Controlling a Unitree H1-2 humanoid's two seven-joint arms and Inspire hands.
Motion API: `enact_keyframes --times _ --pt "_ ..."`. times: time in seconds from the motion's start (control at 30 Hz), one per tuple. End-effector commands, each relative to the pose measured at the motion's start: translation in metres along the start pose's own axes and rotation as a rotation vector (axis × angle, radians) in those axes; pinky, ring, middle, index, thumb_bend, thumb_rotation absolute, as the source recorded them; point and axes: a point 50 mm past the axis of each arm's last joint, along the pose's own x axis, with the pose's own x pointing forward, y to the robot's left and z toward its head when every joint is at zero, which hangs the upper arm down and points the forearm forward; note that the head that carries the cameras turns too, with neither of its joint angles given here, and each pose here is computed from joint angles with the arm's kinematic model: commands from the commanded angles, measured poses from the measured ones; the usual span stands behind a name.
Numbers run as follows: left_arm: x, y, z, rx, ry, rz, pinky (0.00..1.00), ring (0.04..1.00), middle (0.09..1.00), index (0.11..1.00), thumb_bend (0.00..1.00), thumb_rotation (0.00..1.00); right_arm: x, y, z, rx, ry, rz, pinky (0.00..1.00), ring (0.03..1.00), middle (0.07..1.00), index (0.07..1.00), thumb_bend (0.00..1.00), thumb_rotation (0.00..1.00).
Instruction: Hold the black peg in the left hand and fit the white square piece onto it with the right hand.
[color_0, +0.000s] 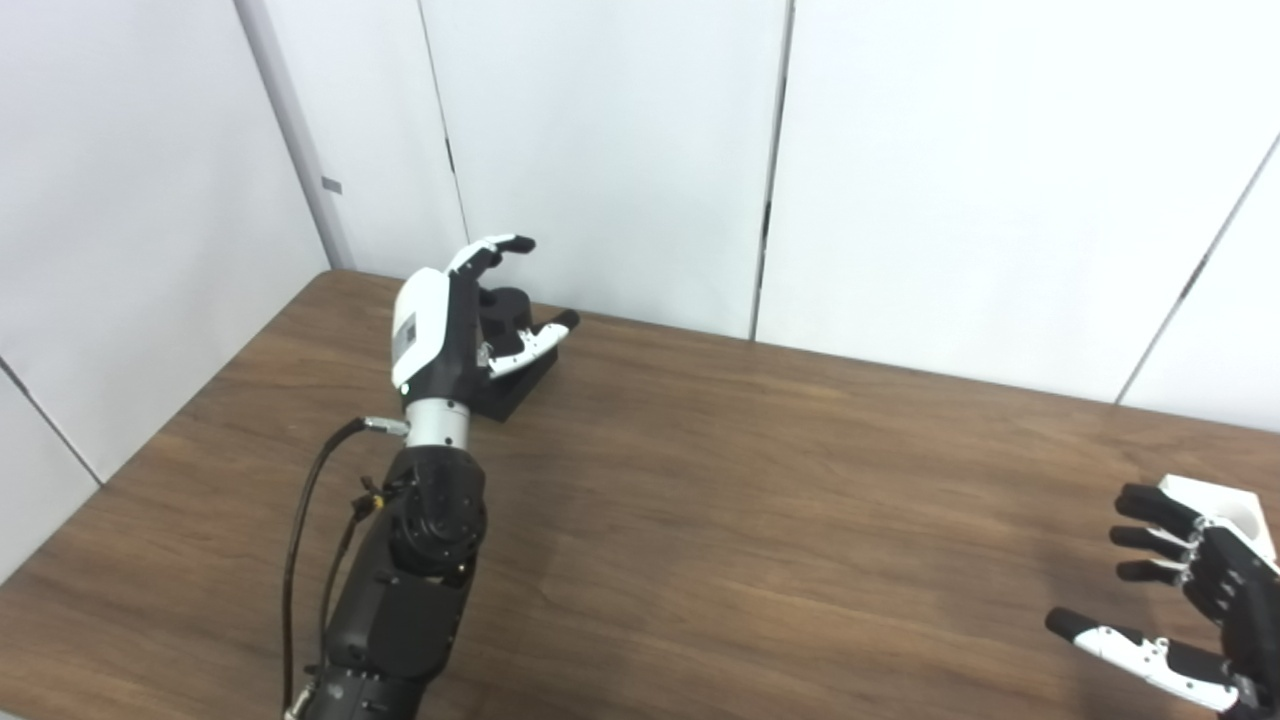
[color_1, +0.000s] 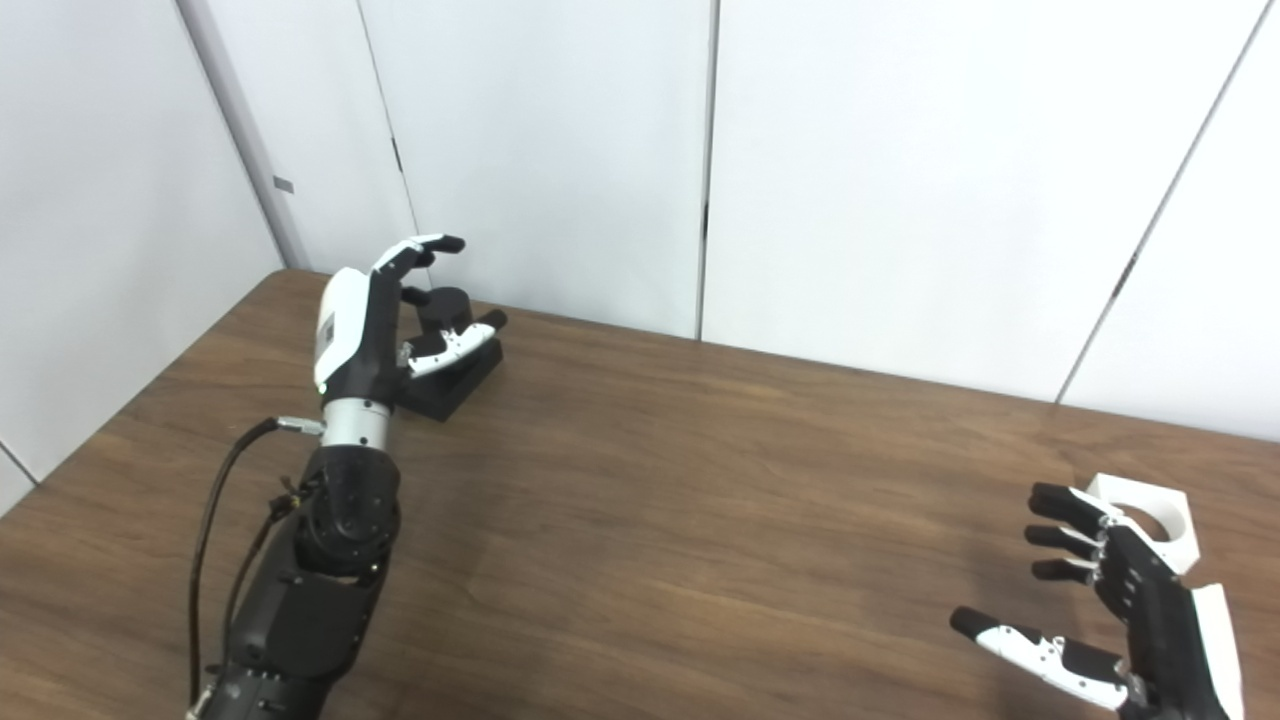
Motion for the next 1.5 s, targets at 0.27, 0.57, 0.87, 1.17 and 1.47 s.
enact_keyframes --times 0.27,0.57,0.87,1.17,1.47 --pt "0.036 0.022 -0.008 0.178 0.036 0.123 0.85 0.990 0.930 0.809 0.88 0.28 0.005 -0.003 0.017 -0.001 -0.063 -0.020 0.56 0.681 0.741 0.726 0.54 0.00" --pt "0.046 0.021 -0.025 0.221 0.117 0.106 0.87 1.000 0.947 0.801 0.91 0.31 0.005 -0.004 0.017 -0.001 -0.053 -0.021 0.58 0.693 0.747 0.727 0.54 0.00" --pt "0.050 0.011 -0.043 0.293 0.226 0.032 0.97 1.000 0.987 0.839 1.00 0.45 0.004 -0.004 0.019 0.006 -0.060 -0.022 0.57 0.681 0.740 0.722 0.53 0.00" --pt "0.046 0.001 -0.047 0.328 0.272 -0.026 0.94 1.000 0.994 0.809 1.00 0.53 0.003 -0.005 0.020 -0.001 -0.055 -0.024 0.57 0.680 0.743 0.725 0.53 0.00" --pt "0.045 -0.002 -0.049 0.371 0.305 -0.060 0.94 1.000 1.000 0.798 1.00 0.58 0.003 -0.005 0.021 -0.003 -0.056 -0.020 0.57 0.684 0.740 0.723 0.54 0.00"
